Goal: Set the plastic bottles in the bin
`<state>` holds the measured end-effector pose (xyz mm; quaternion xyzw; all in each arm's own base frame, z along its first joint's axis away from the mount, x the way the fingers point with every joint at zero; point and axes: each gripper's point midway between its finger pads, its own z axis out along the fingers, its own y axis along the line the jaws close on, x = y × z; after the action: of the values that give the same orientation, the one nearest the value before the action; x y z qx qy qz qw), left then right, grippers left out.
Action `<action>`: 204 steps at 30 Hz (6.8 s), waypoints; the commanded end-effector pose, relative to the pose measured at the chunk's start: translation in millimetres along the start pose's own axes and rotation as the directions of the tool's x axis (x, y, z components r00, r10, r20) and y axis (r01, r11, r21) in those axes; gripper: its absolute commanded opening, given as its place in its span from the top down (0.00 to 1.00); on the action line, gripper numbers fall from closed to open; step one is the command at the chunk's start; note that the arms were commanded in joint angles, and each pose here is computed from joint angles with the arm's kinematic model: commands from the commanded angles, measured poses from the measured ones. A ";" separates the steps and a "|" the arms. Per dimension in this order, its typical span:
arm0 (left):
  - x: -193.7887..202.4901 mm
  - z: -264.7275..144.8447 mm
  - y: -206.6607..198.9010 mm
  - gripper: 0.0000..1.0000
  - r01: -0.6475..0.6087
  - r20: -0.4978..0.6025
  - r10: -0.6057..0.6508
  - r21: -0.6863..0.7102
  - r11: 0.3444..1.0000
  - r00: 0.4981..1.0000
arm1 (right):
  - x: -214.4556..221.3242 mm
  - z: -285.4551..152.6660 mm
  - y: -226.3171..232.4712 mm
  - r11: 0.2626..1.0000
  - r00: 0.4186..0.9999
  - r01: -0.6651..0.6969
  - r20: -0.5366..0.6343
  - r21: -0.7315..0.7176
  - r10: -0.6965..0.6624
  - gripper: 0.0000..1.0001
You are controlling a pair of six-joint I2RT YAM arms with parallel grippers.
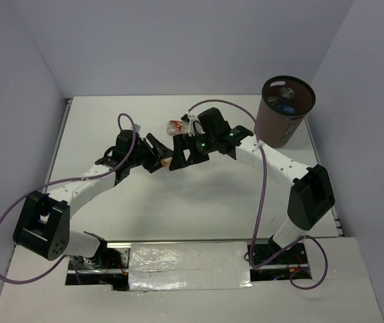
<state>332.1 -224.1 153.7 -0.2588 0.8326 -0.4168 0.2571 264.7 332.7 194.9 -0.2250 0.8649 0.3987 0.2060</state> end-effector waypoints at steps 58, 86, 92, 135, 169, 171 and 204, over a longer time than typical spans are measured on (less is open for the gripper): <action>-67.0 -127.2 2.7 0.01 -0.161 0.401 0.165 -0.045 0.986 0.901 | -216.9 -320.9 -134.2 0.495 0.669 0.031 0.350 0.868 -0.655 0.90; -60.4 -123.9 17.7 0.01 -0.149 0.382 0.161 -0.061 0.987 0.910 | -208.4 -341.5 -236.9 0.628 0.756 -0.092 0.465 0.773 -0.461 0.00; -62.0 -118.6 12.5 0.01 -0.153 0.374 0.158 -0.042 0.987 0.914 | -189.5 -282.2 -164.2 0.744 0.708 0.377 0.346 0.552 -0.616 0.00; -53.7 -103.3 32.1 0.01 -0.080 0.302 0.105 -0.094 0.992 0.948 | -147.7 109.6 -275.5 0.439 0.477 0.879 -0.321 0.188 -0.818 0.09; -42.2 -116.3 32.5 0.01 -0.162 0.325 0.160 -0.019 0.987 0.932 | -172.1 -258.0 -120.8 0.641 0.681 0.510 0.186 0.574 -0.708 0.68; -41.7 -114.3 32.7 0.01 -0.169 0.321 0.165 -0.014 0.985 0.933 | -173.6 -274.5 -137.3 0.660 0.711 0.426 0.222 0.619 -0.667 0.67; -42.9 -124.0 19.5 0.00 -0.218 0.335 0.201 0.012 0.976 0.921 | -153.7 -377.3 -244.8 0.634 0.784 0.039 0.370 0.772 -0.499 0.00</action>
<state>275.0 -119.0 191.4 -0.2495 0.8004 -0.3565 0.4124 476.0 -82.7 285.3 -0.1030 0.8560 0.0404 0.5050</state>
